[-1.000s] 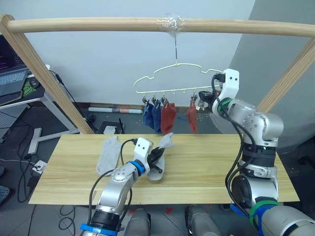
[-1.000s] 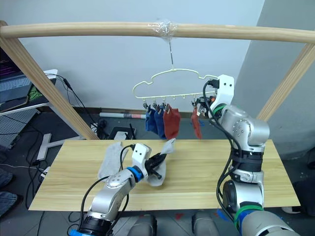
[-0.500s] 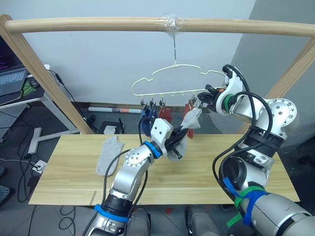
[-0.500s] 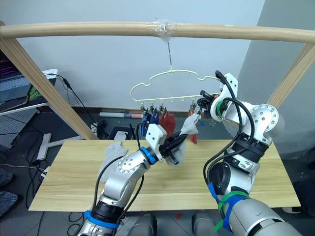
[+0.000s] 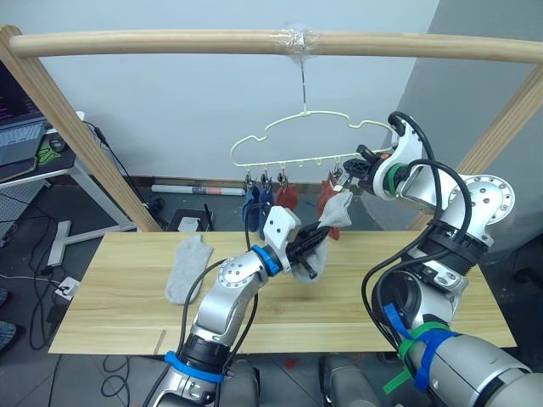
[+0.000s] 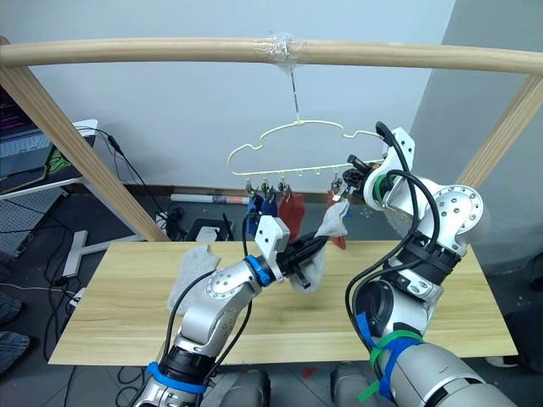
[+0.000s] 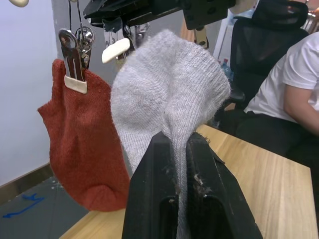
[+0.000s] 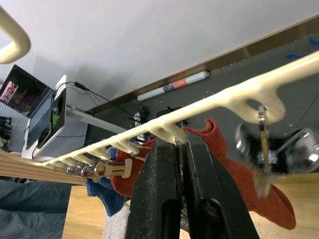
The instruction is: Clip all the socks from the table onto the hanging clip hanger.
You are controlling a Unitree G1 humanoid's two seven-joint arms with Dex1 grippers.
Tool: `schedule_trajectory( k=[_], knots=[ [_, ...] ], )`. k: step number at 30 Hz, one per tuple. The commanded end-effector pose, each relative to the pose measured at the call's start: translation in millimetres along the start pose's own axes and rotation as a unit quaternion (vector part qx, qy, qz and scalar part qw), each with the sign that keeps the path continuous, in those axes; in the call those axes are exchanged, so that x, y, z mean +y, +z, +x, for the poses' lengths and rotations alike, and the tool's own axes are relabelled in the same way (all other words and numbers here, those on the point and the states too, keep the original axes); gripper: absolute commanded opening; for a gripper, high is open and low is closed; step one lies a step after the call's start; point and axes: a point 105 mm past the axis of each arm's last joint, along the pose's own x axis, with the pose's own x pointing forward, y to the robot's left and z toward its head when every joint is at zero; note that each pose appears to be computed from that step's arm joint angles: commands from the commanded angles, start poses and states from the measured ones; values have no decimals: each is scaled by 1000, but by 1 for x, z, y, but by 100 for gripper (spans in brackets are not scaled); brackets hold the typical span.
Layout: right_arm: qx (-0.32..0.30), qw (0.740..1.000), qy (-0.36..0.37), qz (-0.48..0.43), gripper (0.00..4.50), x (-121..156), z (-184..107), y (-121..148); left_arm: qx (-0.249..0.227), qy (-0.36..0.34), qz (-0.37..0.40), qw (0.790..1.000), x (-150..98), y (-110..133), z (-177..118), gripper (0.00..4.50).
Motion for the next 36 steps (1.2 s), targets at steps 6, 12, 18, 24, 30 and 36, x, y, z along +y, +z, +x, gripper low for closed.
schedule_trajectory(
  k=[6,12,18,24,30,36],
  knots=[
    [-12,1000,-16,-3,0,-5,-5,7,-15,11,15,1000,7,10,1,2],
    [-13,1000,-12,-7,0,-3,-6,6,-24,33,12,999,18,15,10,2],
    [-14,1000,-10,-9,0,-2,-6,6,-34,40,11,999,20,19,19,2],
    [-18,1000,-9,-8,0,-1,-8,8,-38,34,12,999,18,21,20,2],
    [-29,997,57,-31,196,14,-16,14,-49,2,14,999,5,30,24,0],
    [-38,993,97,-48,408,15,-28,15,-48,-5,5,999,1,30,26,0]
  ],
)
